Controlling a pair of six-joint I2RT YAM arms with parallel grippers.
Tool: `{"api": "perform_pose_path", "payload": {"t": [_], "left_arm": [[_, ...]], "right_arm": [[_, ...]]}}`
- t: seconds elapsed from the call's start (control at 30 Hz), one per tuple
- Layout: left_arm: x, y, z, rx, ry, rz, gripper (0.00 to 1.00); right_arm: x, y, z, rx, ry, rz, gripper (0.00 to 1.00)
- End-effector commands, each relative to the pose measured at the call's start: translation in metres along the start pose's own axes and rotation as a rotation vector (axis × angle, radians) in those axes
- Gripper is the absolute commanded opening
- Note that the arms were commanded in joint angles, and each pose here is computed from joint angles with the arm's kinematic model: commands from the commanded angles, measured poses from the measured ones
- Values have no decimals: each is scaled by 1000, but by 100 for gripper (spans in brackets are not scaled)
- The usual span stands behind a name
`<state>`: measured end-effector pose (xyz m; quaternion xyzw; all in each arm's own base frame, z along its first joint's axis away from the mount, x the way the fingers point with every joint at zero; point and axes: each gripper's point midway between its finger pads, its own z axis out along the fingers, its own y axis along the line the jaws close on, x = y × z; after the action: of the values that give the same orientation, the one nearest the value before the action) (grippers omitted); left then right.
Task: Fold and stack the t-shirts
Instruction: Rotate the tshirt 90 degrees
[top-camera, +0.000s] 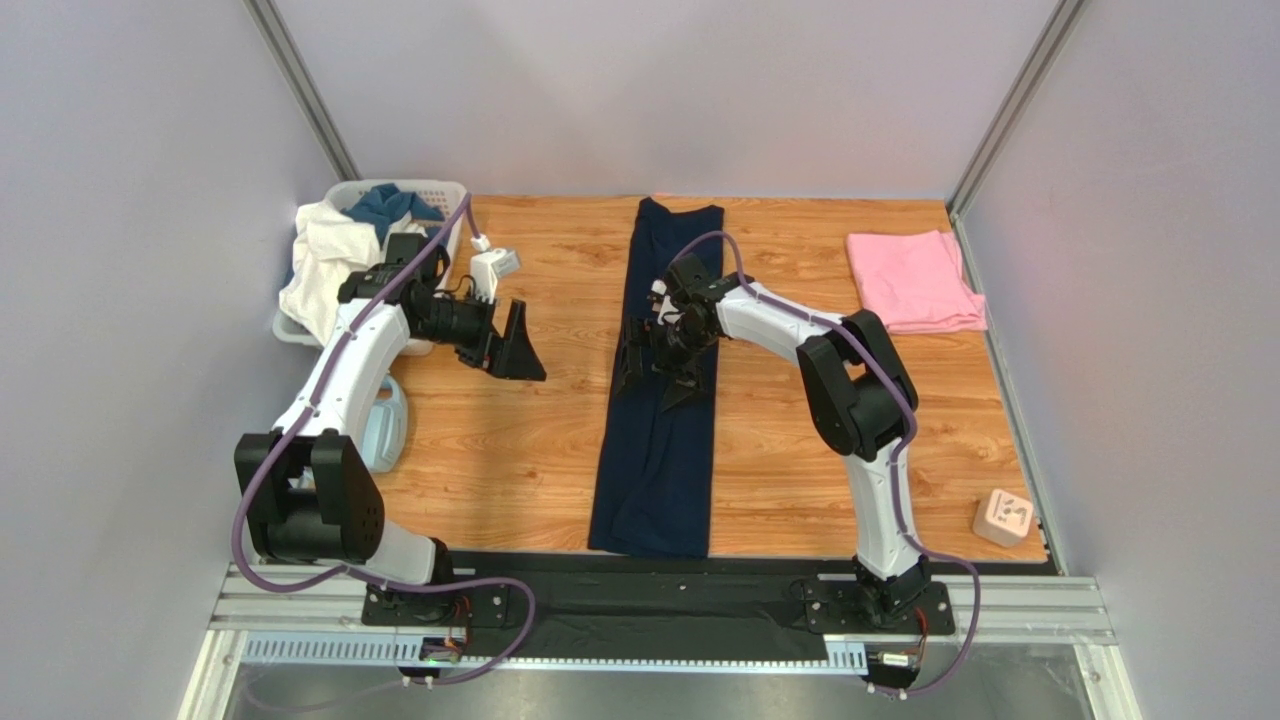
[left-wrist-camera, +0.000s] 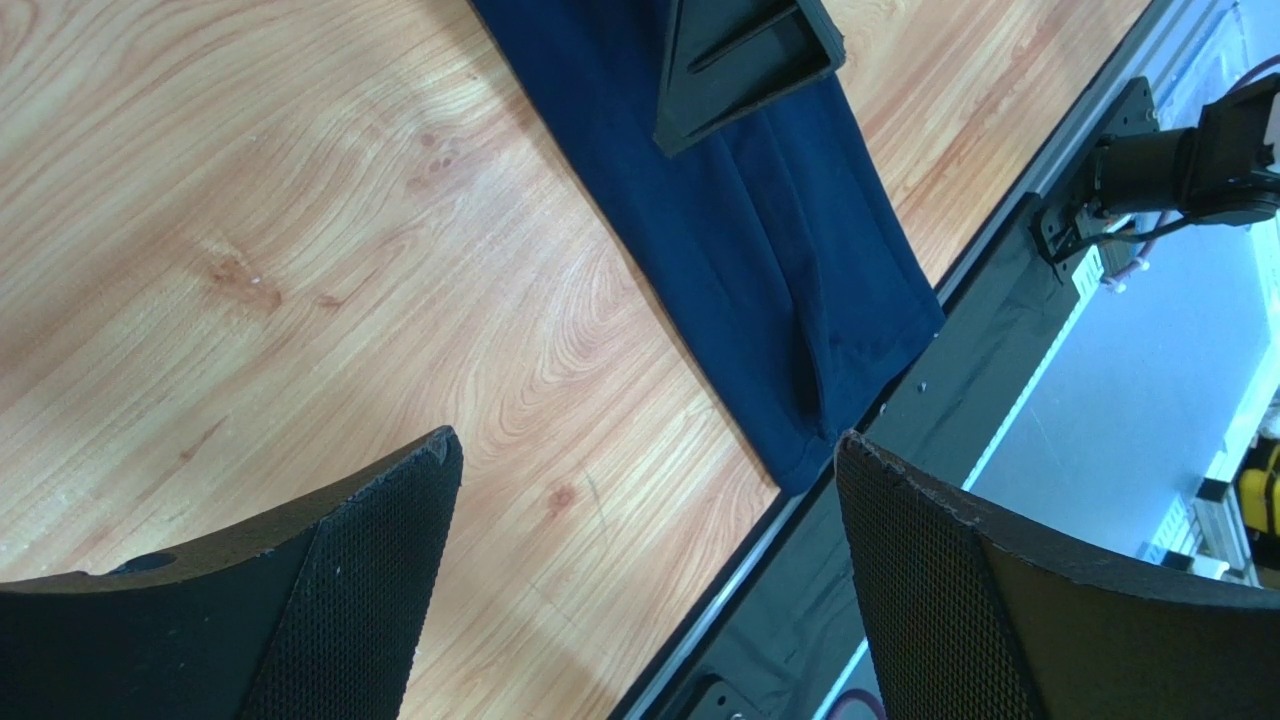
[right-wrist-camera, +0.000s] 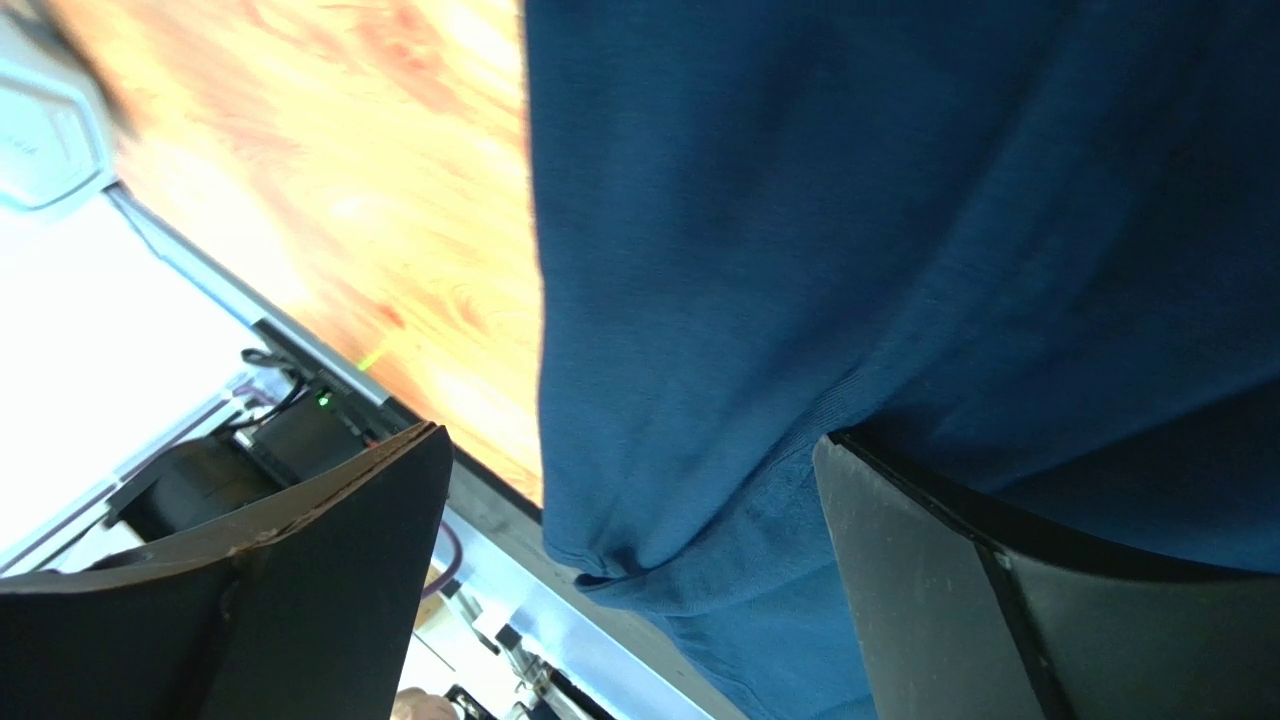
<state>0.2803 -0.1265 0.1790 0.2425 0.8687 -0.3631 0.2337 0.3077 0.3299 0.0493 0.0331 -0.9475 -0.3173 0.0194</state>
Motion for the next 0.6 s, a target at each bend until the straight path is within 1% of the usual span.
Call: {"api": "perform_pose_path", "payload": {"t": [0.0, 0.17, 0.4, 0.57], "left_arm": [[-3, -5, -7, 0, -25, 61, 100], [-2, -5, -7, -4, -24, 59, 100], [4, -5, -12, -30, -28, 70, 100], [4, -6, -14, -40, -32, 73, 100]], "right_arm": [[0, 30, -7, -101, -12, -48, 100], [2, 37, -5, -142, -4, -34, 100], [10, 43, 16, -210, 39, -9, 100], [20, 38, 33, -233, 80, 19, 100]]}}
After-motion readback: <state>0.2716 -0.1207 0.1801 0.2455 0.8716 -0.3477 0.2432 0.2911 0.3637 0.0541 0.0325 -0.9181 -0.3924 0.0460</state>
